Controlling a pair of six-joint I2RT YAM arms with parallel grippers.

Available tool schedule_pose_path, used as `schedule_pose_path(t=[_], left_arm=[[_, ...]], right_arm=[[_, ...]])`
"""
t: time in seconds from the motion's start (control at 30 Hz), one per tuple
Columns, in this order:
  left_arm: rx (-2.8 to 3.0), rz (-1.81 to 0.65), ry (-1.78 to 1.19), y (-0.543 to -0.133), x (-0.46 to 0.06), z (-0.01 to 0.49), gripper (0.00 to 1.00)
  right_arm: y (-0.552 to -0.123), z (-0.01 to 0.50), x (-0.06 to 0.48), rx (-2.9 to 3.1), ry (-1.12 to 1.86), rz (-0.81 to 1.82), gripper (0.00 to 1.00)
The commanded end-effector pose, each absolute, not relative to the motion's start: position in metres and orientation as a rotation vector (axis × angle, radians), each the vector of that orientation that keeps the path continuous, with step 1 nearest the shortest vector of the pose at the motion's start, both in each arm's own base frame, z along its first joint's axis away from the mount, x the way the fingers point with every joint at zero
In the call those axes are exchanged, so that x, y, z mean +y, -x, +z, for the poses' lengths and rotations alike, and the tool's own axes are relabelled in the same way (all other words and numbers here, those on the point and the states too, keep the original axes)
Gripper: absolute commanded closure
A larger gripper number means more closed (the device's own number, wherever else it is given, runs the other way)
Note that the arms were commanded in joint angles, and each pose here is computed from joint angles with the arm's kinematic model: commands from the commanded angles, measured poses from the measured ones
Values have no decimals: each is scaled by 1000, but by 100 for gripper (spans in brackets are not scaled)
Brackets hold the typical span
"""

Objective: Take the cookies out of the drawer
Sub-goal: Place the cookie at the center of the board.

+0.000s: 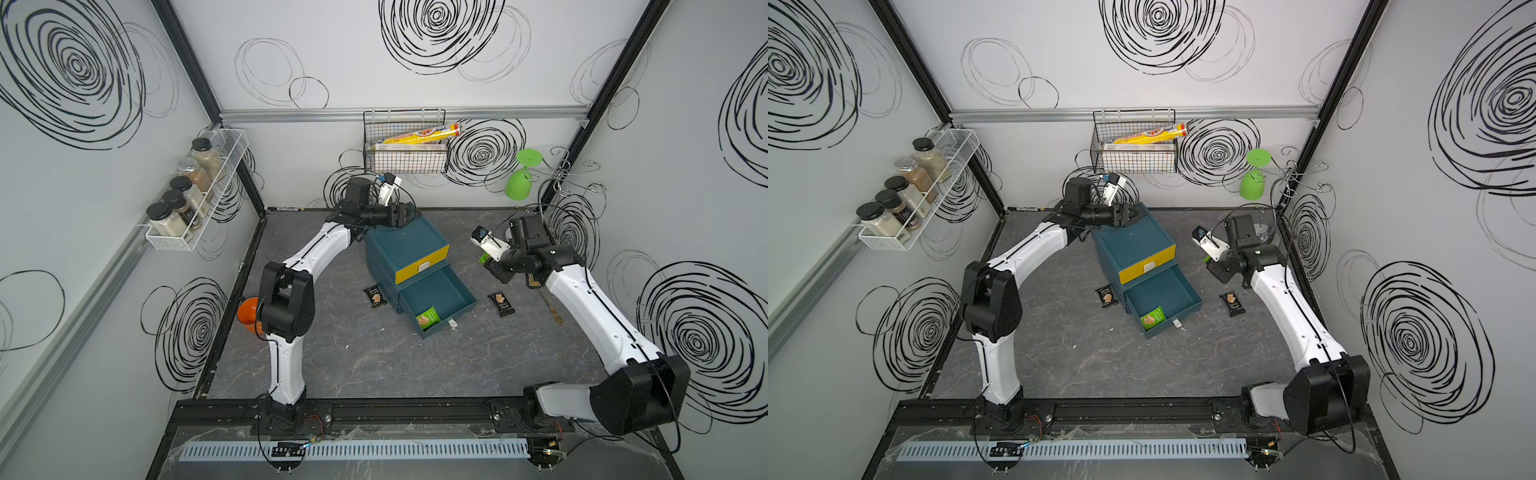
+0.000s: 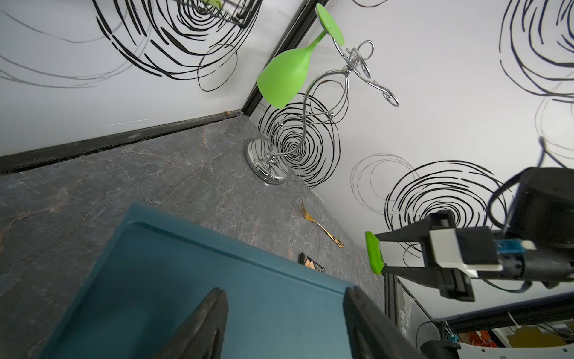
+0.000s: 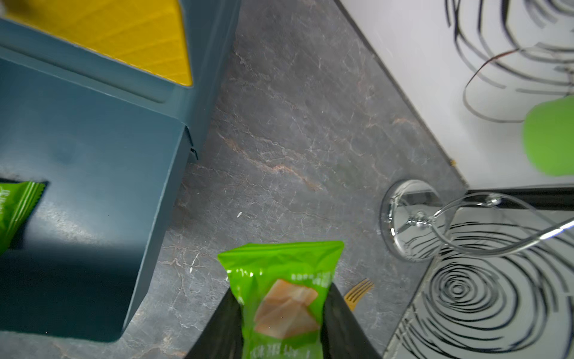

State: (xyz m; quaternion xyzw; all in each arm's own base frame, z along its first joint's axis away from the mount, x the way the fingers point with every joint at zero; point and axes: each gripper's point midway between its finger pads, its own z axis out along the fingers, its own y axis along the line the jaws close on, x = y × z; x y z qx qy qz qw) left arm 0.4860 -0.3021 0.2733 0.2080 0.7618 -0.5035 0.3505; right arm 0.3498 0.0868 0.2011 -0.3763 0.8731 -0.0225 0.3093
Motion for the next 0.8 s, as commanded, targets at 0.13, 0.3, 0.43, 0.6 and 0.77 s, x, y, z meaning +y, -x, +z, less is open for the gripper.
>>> schedule_pose_path(t=[0.13, 0.3, 0.43, 0.6, 0.77], left_arm=[[2033, -1297, -521, -485, -304, 258, 33], [2040, -1294, -516, -486, -304, 256, 33], [2041, -1293, -511, -486, -304, 255, 33], [2022, -1302, -511, -486, -304, 262, 32], [1966, -1346, -505, -484, -306, 283, 29]], right_arm=[[-363, 123, 103, 2559, 829, 204, 73], [-365, 83, 98, 2708, 775, 201, 71], [-368, 62, 96, 2782, 734, 192, 65], [-375, 48, 97, 2825, 702, 206, 50], [-387, 63, 97, 2767, 657, 209, 35]])
